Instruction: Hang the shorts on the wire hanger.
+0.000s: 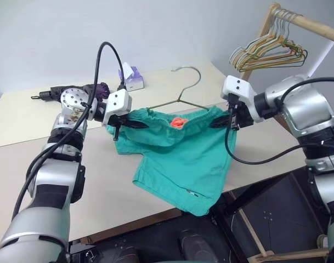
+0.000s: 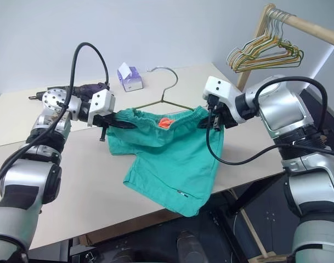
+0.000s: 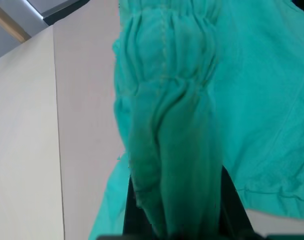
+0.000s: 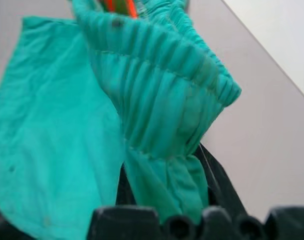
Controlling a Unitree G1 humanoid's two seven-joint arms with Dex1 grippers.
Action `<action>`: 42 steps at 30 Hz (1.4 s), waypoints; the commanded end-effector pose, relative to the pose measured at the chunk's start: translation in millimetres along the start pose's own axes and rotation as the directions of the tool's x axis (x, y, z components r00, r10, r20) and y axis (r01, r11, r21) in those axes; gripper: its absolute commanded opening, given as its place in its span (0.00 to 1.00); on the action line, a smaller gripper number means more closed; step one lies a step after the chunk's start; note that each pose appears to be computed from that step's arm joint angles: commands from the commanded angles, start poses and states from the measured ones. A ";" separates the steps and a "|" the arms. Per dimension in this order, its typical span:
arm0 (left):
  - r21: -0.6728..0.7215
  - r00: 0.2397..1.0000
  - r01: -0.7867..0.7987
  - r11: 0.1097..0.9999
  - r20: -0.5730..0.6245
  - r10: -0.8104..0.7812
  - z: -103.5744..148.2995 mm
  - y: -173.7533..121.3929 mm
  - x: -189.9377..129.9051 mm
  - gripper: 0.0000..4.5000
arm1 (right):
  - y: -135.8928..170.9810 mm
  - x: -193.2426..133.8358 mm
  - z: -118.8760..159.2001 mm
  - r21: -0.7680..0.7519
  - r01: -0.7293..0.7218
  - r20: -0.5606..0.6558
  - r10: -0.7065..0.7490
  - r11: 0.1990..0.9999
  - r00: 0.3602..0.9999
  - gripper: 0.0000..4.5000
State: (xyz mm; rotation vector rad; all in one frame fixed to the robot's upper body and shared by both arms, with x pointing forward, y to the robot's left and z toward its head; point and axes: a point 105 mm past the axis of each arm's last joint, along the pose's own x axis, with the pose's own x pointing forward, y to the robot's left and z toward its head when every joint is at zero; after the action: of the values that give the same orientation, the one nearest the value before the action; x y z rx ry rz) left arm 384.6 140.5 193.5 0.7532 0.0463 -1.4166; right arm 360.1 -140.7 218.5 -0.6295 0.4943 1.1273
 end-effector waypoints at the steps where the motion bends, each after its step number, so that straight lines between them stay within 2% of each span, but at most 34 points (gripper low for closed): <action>1: 0.052 0.999 -0.008 0.999 0.043 0.006 16.3 7.2 0.7 0.06 | 5.7 -21.8 19.2 0.022 0.023 0.131 -0.026 0.999 0.991 0.00; 6: 0.024 0.996 -0.049 0.999 0.081 0.047 19.4 12.4 -1.7 0.36 | 18.4 -31.8 11.3 0.111 0.015 0.192 -0.036 0.994 0.981 0.00; 10: 0.013 0.989 -0.114 0.993 0.099 0.112 20.4 18.7 -9.3 0.66 | 28.5 -38.5 -3.2 0.213 0.040 0.223 -0.088 0.976 0.971 0.00; 15: 0.026 0.949 -0.303 0.953 0.103 0.299 21.8 38.7 -19.4 0.98 | 44.7 -41.4 -15.0 0.308 0.053 0.248 -0.134 0.950 0.959 0.00; 18: 0.017 0.892 -0.437 0.899 0.137 0.431 28.7 54.7 -31.0 0.99 | 52.5 -41.4 -26.7 0.393 0.092 0.252 -0.203 0.915 0.946 0.00; 22: -0.033 0.823 -0.543 0.839 0.175 0.540 34.0 67.6 -44.8 0.99 | 59.0 -44.8 -40.2 0.501 0.154 0.253 -0.314 0.852 0.915 0.00; 24: -0.133 0.769 -0.578 0.805 0.241 0.592 40.1 74.3 -51.6 0.99 | 62.6 -48.2 -50.9 0.563 0.206 0.229 -0.391 0.800 0.891 0.00; 27: -0.289 0.706 -0.538 0.792 0.359 0.611 51.7 76.5 -54.4 0.99 | 65.1 -55.9 -70.6 0.647 0.311 0.145 -0.513 0.696 0.846 0.00; 30: -0.387 0.676 -0.383 0.839 0.502 0.540 73.0 61.0 -44.5 0.99 | 59.3 -69.2 -93.1 0.737 0.426 0.016 -0.644 0.524 0.765 0.00; 33: -0.432 0.632 -0.245 0.868 0.607 0.481 100.1 36.8 -33.6 0.99 | 49.5 -85.7 -109.0 0.762 0.533 -0.103 -0.744 0.368 0.660 0.00; 37: -0.474 0.601 -0.146 0.869 0.656 0.458 124.6 12.4 -21.9 0.99 | 34.8 -111.0 -117.3 0.750 0.626 -0.204 -0.825 0.215 0.528 0.00; 42: -0.482 0.594 -0.125 0.867 0.664 0.454 135.7 -2.6 -17.3 0.99 | 11.5 -144.5 -129.1 0.742 0.670 -0.335 -0.860 0.011 0.385 0.00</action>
State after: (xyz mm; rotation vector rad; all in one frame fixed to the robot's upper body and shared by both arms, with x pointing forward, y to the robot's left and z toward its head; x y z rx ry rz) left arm 331.6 86.8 296.4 -0.2254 -0.4149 -1.2419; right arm 294.0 -304.9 202.2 0.1272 0.3449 -0.1564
